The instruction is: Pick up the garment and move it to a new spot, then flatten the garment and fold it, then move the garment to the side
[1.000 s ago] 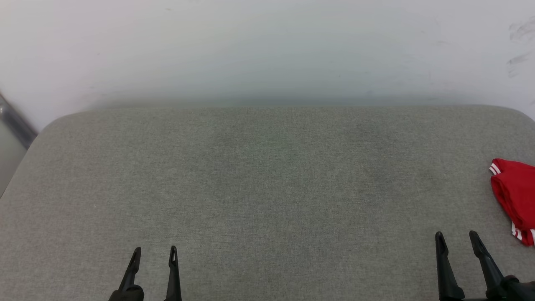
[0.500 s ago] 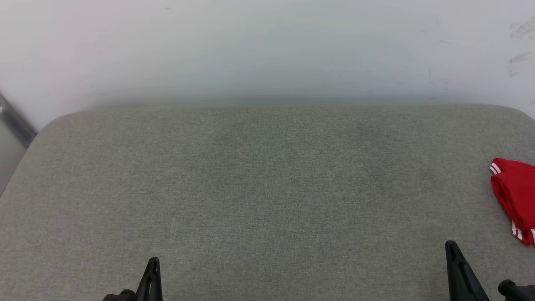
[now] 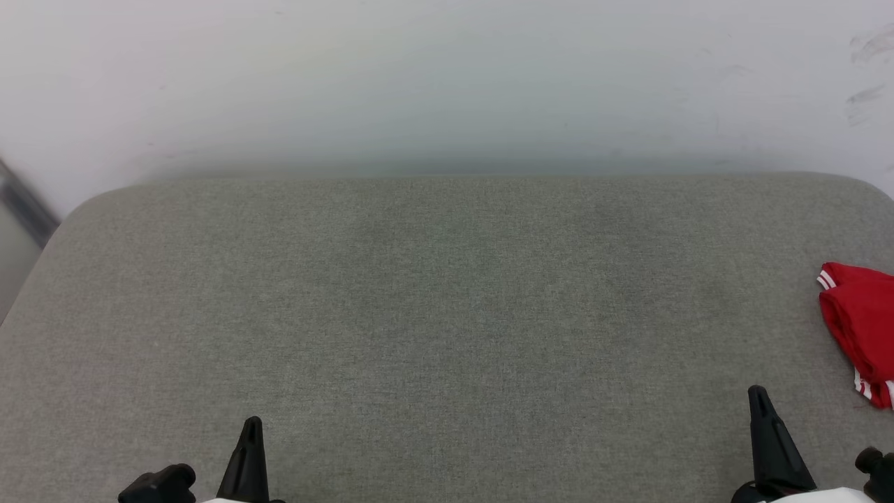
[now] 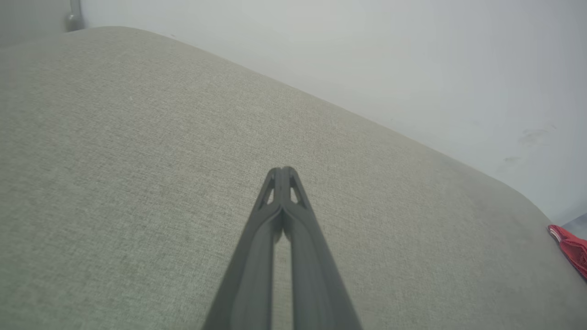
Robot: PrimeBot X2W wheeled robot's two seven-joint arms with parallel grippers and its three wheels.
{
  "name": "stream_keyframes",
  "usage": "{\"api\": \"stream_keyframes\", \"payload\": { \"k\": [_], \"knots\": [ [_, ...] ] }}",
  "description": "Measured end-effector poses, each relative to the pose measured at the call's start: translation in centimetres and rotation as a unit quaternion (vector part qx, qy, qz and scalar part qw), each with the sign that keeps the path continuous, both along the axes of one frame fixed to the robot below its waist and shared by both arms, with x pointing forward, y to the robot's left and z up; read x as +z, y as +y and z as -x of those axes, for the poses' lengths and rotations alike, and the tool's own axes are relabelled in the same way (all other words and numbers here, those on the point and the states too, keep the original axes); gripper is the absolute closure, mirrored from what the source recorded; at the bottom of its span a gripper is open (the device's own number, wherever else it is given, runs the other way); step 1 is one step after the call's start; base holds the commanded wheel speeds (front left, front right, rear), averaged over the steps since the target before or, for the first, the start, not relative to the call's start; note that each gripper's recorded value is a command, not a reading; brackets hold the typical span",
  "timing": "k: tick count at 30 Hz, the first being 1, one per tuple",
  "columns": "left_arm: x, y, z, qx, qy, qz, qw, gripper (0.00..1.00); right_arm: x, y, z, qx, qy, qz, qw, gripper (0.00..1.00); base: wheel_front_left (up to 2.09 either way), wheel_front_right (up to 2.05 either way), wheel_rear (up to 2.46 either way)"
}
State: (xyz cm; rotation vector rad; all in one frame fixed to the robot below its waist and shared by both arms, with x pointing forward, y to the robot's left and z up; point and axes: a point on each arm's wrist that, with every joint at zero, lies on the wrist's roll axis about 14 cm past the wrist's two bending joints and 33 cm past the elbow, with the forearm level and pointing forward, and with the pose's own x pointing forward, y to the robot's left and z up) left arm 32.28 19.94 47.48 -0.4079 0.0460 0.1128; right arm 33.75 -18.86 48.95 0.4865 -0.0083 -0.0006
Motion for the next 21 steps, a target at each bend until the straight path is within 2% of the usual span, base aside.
{"api": "stream_keyframes", "payload": {
  "k": [21],
  "knots": [
    [0.0, 0.4, -1.7, 0.008, 0.000, 0.164, 0.986, 1.00, 0.1, -0.5, -1.5, -0.012, 0.010, -0.153, 0.988, 1.00, 0.00, 0.00, 0.00]
  ]
}}
